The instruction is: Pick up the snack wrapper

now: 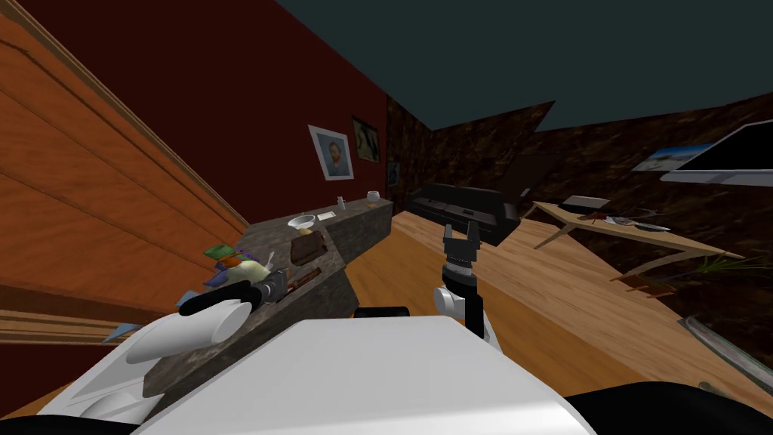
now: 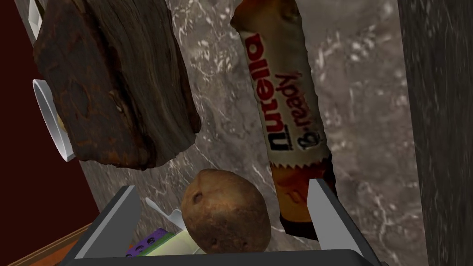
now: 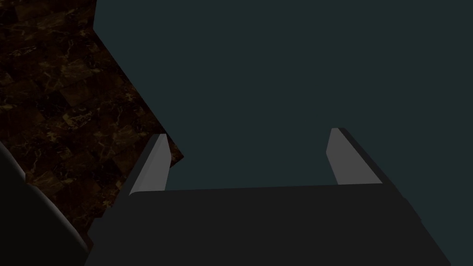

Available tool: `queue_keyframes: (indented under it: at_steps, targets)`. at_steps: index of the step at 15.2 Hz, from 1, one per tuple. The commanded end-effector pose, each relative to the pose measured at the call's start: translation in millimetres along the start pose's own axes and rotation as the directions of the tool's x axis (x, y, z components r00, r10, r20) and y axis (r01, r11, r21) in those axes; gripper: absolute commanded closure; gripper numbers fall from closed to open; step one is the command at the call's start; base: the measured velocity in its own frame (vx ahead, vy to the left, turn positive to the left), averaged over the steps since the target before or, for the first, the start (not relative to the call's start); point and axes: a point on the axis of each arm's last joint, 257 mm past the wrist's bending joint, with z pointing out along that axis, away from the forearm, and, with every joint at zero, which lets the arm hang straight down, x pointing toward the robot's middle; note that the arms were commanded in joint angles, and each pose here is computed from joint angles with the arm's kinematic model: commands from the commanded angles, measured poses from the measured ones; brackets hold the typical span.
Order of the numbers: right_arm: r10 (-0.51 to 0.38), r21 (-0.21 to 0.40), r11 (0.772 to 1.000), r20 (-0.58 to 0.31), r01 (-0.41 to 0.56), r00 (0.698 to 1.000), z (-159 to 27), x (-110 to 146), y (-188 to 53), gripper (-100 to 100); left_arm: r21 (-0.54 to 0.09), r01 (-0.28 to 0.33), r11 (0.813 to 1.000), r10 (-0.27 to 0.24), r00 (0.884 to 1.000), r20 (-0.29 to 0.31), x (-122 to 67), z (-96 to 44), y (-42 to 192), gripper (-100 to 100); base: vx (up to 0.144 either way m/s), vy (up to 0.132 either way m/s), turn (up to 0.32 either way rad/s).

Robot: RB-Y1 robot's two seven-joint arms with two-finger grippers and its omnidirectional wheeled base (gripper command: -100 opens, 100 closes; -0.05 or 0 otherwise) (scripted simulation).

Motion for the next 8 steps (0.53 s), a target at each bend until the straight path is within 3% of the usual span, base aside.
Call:
queue_keyframes:
  at_steps: [1, 2, 8]
  targets:
    - [0.000, 0.000, 1.000, 0.000, 0.000, 1.000, 0.0, 0, 0, 0, -0.041, 0.013, 0.999, -0.013, 1.000, 0.014, -5.9, -0.5, 10, -100, 0.022, 0.003, -0.069]
    - [0.000, 0.000, 1.000, 0.000, 0.000, 1.000, 0.0, 0, 0, 0, -0.069, 0.047, 0.996, -0.045, 0.999, 0.026, -14.0, -2.3, 15, -100, 0.026, -0.001, -0.135]
    - [0.000, 0.000, 1.000, 0.000, 0.000, 1.000, 0.0, 0, 0, 0, -0.158, 0.082, 0.984, -0.073, 0.995, 0.063, -26.4, -6.6, 36, -100, 0.022, 0.002, -0.088]
